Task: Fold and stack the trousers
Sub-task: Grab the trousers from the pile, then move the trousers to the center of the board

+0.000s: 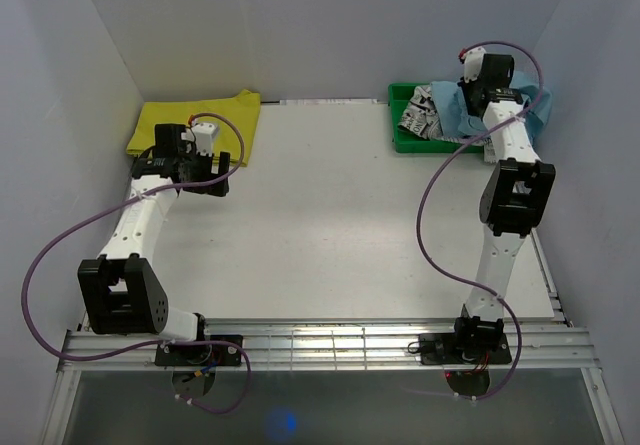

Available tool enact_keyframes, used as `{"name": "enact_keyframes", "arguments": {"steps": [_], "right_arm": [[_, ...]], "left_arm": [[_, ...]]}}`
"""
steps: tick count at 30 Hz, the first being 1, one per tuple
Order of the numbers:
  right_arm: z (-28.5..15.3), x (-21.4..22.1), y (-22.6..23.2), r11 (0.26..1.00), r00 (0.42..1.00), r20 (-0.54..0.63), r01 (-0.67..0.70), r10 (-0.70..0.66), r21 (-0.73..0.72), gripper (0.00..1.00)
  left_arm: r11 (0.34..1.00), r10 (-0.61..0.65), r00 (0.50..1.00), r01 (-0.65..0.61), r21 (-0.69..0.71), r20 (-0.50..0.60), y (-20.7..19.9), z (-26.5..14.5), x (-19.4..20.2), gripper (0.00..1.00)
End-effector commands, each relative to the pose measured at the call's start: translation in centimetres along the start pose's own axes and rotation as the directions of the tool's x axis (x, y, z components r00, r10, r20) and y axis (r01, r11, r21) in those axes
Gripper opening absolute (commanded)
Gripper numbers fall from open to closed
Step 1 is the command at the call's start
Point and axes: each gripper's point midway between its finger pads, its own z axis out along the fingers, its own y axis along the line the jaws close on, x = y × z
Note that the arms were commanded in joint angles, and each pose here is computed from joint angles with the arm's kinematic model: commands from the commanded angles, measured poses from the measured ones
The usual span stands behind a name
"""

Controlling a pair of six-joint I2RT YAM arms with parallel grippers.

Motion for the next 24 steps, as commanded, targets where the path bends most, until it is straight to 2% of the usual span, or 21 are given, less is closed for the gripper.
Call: {"name": "enact_keyframes", "arguments": {"steps": [1, 6, 7, 9, 10, 12, 13, 15, 16, 19, 24], "right_arm": [[-13.7, -12.3, -6.1, 0.995, 0.922, 0.382, -0.089, 0.062, 0.053, 0.08], [-22.2, -17.0, -2.8, 0.986, 0.819, 0.555, -0.068, 0.143, -0.153, 0.08], [-25.3, -18.3, -2.5, 0.983, 0.782, 0.605, -0.054, 0.149, -0.173, 0.08], [-28.2, -19.4, -0.8, 0.967, 0.731, 0.656, -0.023, 0.189, -0.254, 0.08], [-31.7, -20.6, -0.2, 0.966, 0.682, 0.707, 0.001, 0.188, -0.257, 0.08], [-34.8, -21.9, 1.0, 0.96, 0.621, 0.758, 0.033, 0.198, -0.277, 0.08], [-38.1, -23.2, 2.8, 0.953, 0.568, 0.799, 0.076, 0.2, -0.293, 0.08], [-41.1, -24.2, 4.4, 0.946, 0.518, 0.83, 0.112, 0.204, -0.303, 0.08], [-43.8, -24.8, 6.2, 0.933, 0.475, 0.852, 0.15, 0.222, -0.326, 0.08], [-48.5, -26.0, 9.0, 0.907, 0.383, 0.88, 0.193, 0.282, -0.374, 0.08], [-53.8, -28.6, 11.9, 0.857, 0.259, 0.878, 0.23, 0.403, -0.461, 0.08]], "left_arm": [[0.998, -0.016, 0.999, 0.017, -0.053, 0.032, 0.5, -1.3, 0.1, 0.98], [0.996, -0.089, 0.994, 0.09, -0.005, 0.07, -0.7, -2.1, -0.8, 0.98], [0.995, -0.102, 0.991, 0.101, 0.022, 0.083, -1.2, -2.4, -1.2, 0.98], [0.991, -0.129, 0.985, 0.125, 0.042, 0.114, -1.6, -3.1, -2.1, 0.98], [0.991, -0.131, 0.982, 0.125, 0.054, 0.134, -1.7, -3.6, -2.8, 0.98], [0.987, -0.157, 0.973, 0.149, 0.057, 0.167, -1.5, -4.6, -3.8, 0.98], [0.986, -0.163, 0.968, 0.152, 0.07, 0.191, -1.6, -5.4, -4.5, 0.98], [0.985, -0.171, 0.96, 0.158, 0.077, 0.221, -1.6, -6.3, -5.2, 0.98], [0.985, -0.169, 0.957, 0.155, 0.08, 0.234, -1.6, -6.8, -5.6, 0.98], [0.979, -0.196, 0.942, 0.171, 0.114, 0.271, -2.3, -8.3, -6.2, 0.98], [0.972, -0.214, 0.927, 0.171, 0.161, 0.309, -3.4, -10.0, -6.8, 0.98]]}}
